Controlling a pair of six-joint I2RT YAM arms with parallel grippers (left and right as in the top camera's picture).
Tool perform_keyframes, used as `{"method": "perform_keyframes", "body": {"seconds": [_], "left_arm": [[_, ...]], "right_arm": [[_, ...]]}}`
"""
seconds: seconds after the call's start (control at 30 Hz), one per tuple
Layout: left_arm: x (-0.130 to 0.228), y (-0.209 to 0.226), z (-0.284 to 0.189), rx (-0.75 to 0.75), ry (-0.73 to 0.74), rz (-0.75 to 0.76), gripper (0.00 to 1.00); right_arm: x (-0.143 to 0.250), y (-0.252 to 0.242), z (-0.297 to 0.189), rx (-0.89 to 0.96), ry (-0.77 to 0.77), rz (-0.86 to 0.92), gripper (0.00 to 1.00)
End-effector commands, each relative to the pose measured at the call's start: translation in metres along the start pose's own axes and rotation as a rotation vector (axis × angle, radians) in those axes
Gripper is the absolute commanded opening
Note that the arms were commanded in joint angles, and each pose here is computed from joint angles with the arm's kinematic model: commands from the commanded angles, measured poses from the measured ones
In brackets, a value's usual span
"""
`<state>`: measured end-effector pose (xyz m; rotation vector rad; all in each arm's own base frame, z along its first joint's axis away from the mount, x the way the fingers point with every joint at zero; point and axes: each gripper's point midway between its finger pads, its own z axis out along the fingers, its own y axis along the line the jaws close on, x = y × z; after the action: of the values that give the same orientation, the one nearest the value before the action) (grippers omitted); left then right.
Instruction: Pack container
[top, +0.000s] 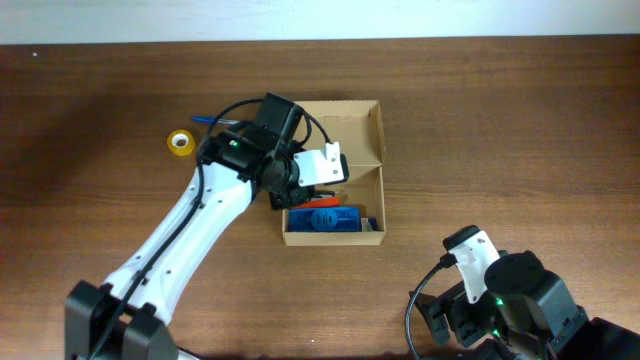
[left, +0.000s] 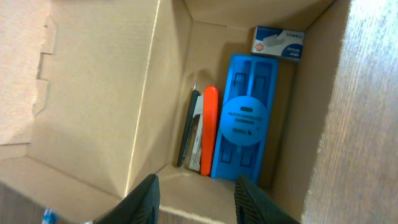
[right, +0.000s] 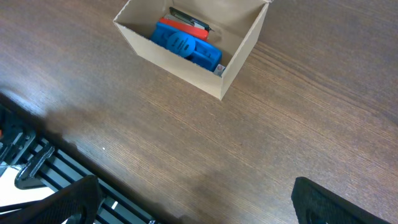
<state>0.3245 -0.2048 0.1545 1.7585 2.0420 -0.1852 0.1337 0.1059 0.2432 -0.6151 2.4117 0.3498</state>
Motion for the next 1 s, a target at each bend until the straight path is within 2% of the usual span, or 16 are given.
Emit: {"method": "perform_keyframes", "body": {"seconds": [0.0,0.4,0.53,0.6,0.67,0.73,0.8,0.83,0.97], "left_arm": [[-0.01,0.002,-0.024,-0.039,-0.044,-0.003,0.38],[-0.007,-0.005,-0.032,-0.03,-0.038,-0.05,0.38],[-0.017,0.0,-0.056,-0.084,-0.085,-0.081,0.38],[-0.017,0.005,-0.079,-0.168,-0.09,-0.091,0.38],[-0.003,0.014,-0.098,-0.274,-0.04,-0.175,0.38],[0.005,0.009,-0.107,-0.29,-0.014,-0.182,0.37],[0.02,0.011,-0.12,-0.317,0.002,-0.246,0.31],[0.03,0.013,-0.126,-0.328,0.014,-0.276,0.31],[0.098,0.039,-0.151,-0.398,0.07,-0.501,0.32]], "right_arm": [[-0.003,-0.001,-0.004,0.006,-0.022,0.011,0.99],[-0.003,-0.001,-0.004,0.006,-0.022,0.011,0.99],[-0.003,-0.001,-0.004,0.007,-0.022,0.011,0.99],[-0.003,-0.001,-0.004,0.007,-0.022,0.011,0.99],[-0.003,-0.001,-0.004,0.006,-0.022,0.011,0.99],[-0.003,-0.001,-0.004,0.006,-0.022,0.011,0.99],[-0.003,-0.001,-0.004,0.006,-0.022,0.011,0.99],[-0.003,-0.001,-0.004,0.006,-0.022,0.011,0.99],[-0.003,-0.001,-0.004,0.006,-0.022,0.011,0.99]]}}
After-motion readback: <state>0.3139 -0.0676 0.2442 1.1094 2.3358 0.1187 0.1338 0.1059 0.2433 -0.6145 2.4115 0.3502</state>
